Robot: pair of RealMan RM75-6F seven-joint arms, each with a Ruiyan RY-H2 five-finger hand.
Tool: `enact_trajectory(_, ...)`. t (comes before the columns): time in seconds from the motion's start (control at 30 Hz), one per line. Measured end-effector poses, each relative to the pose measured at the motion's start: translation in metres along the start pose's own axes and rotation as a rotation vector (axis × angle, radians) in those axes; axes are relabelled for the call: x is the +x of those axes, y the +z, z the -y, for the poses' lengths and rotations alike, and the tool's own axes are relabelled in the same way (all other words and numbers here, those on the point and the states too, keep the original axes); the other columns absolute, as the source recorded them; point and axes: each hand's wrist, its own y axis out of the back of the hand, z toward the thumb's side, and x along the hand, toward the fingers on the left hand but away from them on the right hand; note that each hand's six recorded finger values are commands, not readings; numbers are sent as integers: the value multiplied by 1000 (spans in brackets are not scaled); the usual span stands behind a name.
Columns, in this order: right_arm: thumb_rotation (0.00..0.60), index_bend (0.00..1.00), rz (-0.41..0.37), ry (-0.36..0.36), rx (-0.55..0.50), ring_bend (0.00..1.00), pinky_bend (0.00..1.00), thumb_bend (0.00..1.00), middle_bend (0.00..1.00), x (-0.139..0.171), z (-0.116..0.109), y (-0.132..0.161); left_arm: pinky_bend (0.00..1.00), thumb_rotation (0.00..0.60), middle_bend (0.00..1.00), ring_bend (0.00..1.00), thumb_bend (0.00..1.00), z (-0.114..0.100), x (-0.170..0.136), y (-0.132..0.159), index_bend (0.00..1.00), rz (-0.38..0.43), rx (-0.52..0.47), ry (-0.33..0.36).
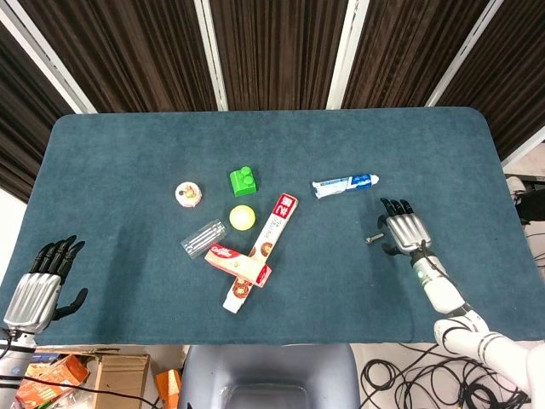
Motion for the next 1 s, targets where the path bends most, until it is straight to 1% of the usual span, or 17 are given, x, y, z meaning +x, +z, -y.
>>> enact_trajectory(0.17, 600, 448, 6, 8, 3, 0, 0, 238, 0, -3, 0, 0, 75, 600, 0, 0, 358, 1, 2, 0, 0, 0, 0, -5)
enact_trajectory(0.3, 600, 474, 5, 15, 4, 0, 0, 275, 0, -8, 2, 2, 75, 600, 0, 0, 358, 2, 2, 0, 0, -3, 2, -6)
enact_trajectory(0.53, 600, 494, 2, 15, 7, 0, 0, 276, 0, -10, 5, 6, 74, 600, 0, 0, 359, 0, 0, -1, 0, -8, 3, -1)
enact_trajectory(0.73, 600, 537, 1, 12, 11, 0, 0, 293, 0, -10, 5, 7, 75, 600, 0, 0, 358, -1, -1, -3, 0, -10, 0, 4)
enact_trajectory(1.0, 600, 542, 9, 20, 23, 0, 0, 307, 0, -9, 7, 4, 75, 600, 0, 0, 357, -1, -1, -3, 0, -11, -1, 4)
